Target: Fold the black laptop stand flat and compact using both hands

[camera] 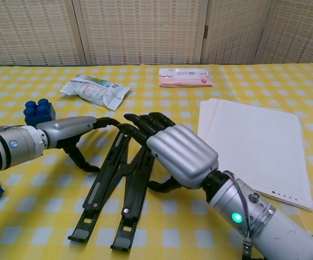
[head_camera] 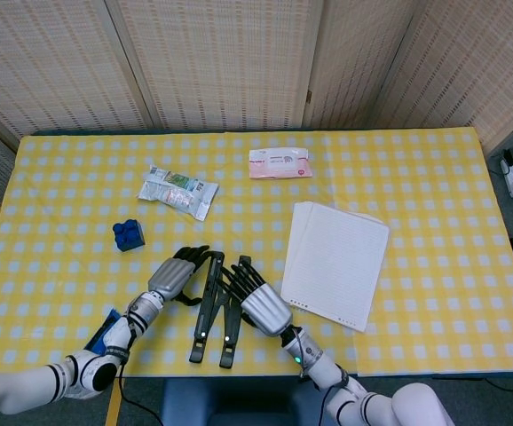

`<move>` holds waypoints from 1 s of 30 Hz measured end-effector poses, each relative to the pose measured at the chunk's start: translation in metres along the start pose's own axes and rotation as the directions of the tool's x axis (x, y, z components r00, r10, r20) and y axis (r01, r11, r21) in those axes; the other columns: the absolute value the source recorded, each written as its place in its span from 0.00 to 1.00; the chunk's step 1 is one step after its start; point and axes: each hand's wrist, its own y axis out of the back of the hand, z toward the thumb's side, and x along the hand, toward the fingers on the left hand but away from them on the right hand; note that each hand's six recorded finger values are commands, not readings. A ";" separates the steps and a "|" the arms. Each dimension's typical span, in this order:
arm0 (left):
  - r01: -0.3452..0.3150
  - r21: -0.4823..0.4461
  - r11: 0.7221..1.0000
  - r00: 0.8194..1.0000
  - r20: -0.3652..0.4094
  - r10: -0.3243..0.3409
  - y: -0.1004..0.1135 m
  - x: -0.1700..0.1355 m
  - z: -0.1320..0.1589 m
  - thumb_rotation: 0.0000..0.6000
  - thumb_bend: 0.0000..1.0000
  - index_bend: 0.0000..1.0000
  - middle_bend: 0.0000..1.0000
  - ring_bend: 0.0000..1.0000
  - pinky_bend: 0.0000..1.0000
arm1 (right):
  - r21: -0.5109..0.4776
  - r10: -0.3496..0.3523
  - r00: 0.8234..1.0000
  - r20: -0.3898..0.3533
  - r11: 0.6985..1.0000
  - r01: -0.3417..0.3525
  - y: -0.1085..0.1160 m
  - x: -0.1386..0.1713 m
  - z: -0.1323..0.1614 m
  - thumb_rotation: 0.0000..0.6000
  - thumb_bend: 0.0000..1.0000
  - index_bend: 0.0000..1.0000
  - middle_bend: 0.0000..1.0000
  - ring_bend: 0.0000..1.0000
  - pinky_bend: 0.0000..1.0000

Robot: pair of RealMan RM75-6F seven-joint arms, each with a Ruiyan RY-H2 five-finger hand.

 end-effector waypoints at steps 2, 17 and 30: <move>-0.014 0.000 1.000 1.000 -0.011 0.014 0.006 -0.005 -0.005 1.00 0.25 0.05 0.00 0.00 0.01 | 0.003 0.000 1.000 -0.011 1.000 0.000 0.005 0.002 -0.003 1.00 0.25 0.00 0.00 0.00 0.00; -0.198 0.000 0.980 0.975 -0.103 0.197 0.065 -0.057 -0.052 1.00 0.25 0.05 0.00 0.00 0.01 | 0.098 0.365 0.901 -0.232 0.931 -0.352 0.047 -0.014 0.003 1.00 0.25 0.00 0.00 0.00 0.00; -0.220 -0.040 0.975 0.967 -0.144 0.212 0.074 -0.071 -0.072 1.00 0.25 0.05 0.00 0.00 0.00 | 0.354 0.570 0.776 -0.271 0.808 -0.470 0.040 -0.052 0.020 1.00 0.25 0.00 0.00 0.00 0.00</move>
